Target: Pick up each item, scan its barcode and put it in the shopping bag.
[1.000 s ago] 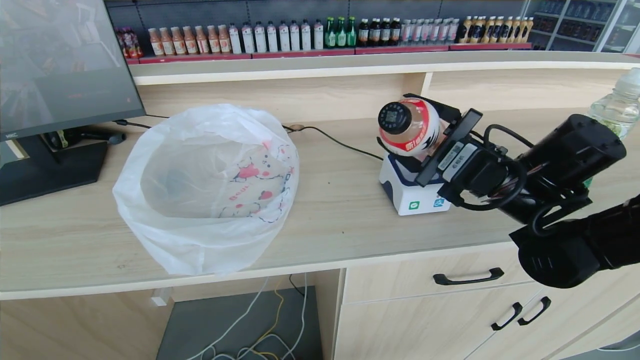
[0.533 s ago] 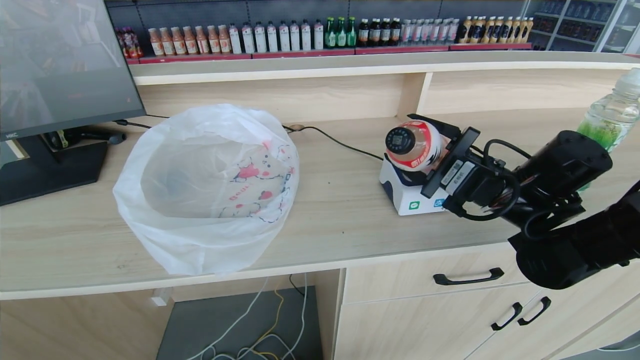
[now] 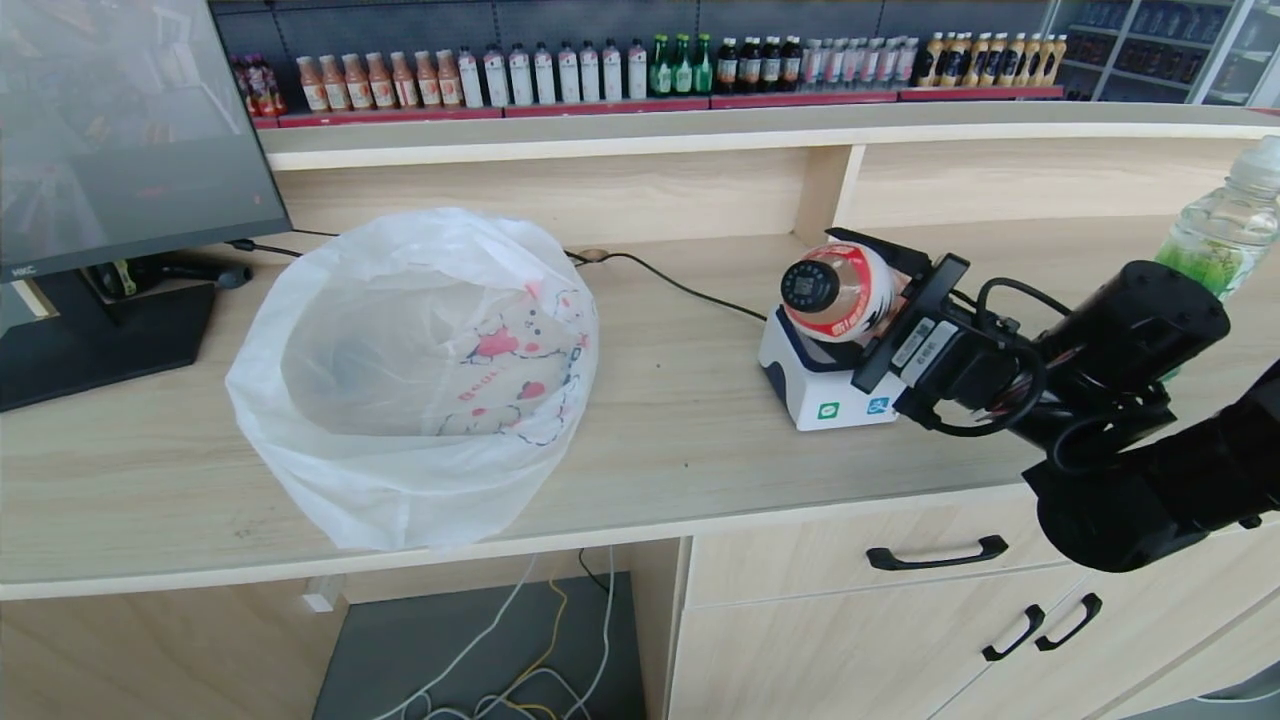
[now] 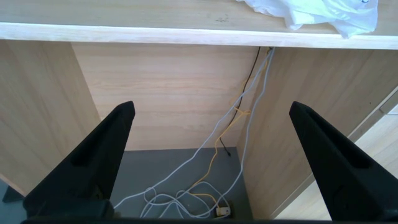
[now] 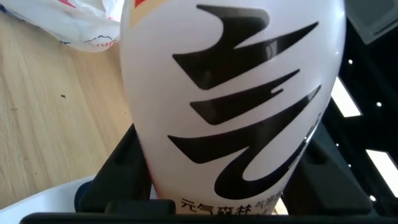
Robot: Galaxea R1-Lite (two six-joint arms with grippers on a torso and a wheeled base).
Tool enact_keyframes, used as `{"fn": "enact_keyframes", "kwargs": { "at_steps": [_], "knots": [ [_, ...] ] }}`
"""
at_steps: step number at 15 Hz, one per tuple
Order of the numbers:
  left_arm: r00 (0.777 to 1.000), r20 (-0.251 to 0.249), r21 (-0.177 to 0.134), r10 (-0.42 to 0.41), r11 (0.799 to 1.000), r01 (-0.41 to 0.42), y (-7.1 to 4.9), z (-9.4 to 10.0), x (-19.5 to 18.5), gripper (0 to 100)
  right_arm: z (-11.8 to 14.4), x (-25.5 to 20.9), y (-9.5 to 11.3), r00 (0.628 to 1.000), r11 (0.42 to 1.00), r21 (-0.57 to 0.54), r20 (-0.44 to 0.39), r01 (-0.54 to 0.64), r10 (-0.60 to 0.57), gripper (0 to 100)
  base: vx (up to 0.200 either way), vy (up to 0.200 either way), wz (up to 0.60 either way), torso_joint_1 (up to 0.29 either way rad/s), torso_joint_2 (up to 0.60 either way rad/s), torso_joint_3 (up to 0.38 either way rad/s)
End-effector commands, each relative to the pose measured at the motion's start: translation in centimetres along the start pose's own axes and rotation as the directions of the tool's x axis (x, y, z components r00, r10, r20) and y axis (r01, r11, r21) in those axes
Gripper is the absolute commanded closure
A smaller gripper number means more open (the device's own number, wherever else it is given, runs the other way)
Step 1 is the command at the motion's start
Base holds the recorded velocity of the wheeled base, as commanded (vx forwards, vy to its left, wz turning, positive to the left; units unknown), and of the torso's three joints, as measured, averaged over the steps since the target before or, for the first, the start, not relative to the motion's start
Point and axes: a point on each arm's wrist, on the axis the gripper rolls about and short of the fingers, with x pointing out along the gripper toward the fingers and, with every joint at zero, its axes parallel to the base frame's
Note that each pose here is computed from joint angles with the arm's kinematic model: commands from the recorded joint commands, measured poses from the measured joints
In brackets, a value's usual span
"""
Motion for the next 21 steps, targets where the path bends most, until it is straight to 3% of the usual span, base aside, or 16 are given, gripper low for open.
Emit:
{"fn": "enact_keyframes", "kwargs": {
  "at_steps": [1,6,13,21],
  "knots": [
    [1.0,0.0,0.0,0.0,1.0,0.0,0.0,0.0,0.0,0,0.0,-0.1,0.1,1.0,1.0,0.001,-0.001,-0.001,0.001,100,0.0,0.0,0.0,0.0,0.0,0.0],
    [1.0,0.0,0.0,0.0,1.0,0.0,0.0,0.0,0.0,0,0.0,-0.8,1.4,0.999,0.999,0.024,-0.017,-0.028,0.029,100,0.0,0.0,0.0,0.0,0.0,0.0],
    [1.0,0.0,0.0,0.0,1.0,0.0,0.0,0.0,0.0,0,0.1,-0.8,1.1,1.0,0.999,0.032,-0.015,-0.019,0.019,100,0.0,0.0,0.0,0.0,0.0,0.0],
    [1.0,0.0,0.0,0.0,1.0,0.0,0.0,0.0,0.0,0,1.4,-1.2,-0.6,0.998,0.995,0.09,-0.049,0.048,-0.044,100,0.0,0.0,0.0,0.0,0.0,0.0]
  ]
}}
